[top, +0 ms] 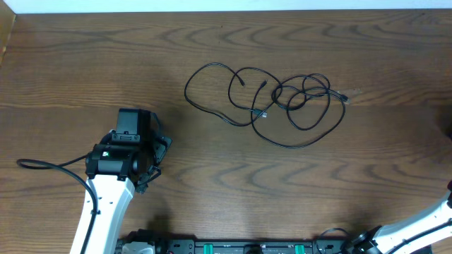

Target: Untangle cables

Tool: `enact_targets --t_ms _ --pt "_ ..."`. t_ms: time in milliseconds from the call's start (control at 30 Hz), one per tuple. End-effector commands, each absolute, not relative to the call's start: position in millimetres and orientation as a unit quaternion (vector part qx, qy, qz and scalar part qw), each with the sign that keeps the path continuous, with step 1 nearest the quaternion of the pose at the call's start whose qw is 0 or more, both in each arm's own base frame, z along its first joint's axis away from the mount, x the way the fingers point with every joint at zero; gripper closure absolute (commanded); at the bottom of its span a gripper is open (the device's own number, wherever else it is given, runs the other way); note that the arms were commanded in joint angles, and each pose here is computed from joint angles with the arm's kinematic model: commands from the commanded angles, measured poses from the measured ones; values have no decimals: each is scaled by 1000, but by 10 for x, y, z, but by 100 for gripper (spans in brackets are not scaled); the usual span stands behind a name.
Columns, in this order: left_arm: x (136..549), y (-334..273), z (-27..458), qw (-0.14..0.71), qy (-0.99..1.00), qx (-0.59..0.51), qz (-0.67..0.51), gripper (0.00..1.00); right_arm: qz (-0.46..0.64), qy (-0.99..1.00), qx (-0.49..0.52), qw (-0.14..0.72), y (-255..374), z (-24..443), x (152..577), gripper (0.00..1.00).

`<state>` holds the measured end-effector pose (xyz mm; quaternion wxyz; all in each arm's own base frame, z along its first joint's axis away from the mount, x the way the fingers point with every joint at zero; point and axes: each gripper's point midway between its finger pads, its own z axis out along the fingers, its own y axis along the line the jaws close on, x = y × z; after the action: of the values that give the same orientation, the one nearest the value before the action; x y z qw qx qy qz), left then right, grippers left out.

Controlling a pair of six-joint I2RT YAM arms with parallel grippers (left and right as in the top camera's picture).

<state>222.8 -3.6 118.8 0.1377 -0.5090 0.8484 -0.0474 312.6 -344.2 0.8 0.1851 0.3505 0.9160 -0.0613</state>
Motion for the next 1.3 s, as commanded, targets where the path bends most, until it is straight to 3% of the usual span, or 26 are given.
enact_targets --t_ms 0,133,500,667,1033,1267 --pt "2257 -27 1225 141 843 -516 -51 2 -80 915 353 180 -3403 173 3043 56" --pt "2257 -27 1225 141 843 -516 -51 2 -91 910 351 201 -3418 440 3056 53" --pt "2257 -27 1225 141 843 -516 -51 2 -134 889 344 272 -3393 1259 3098 9" --pt "2257 -27 1225 141 843 -516 -51 3 -106 873 348 325 -3212 1575 3295 1" --pt "2257 -27 1225 141 843 -516 -51 2 43 894 243 374 -1937 1737 4184 1" --pt "2257 -27 1225 141 843 -516 -51 2 170 910 162 341 -584 1716 4496 1"
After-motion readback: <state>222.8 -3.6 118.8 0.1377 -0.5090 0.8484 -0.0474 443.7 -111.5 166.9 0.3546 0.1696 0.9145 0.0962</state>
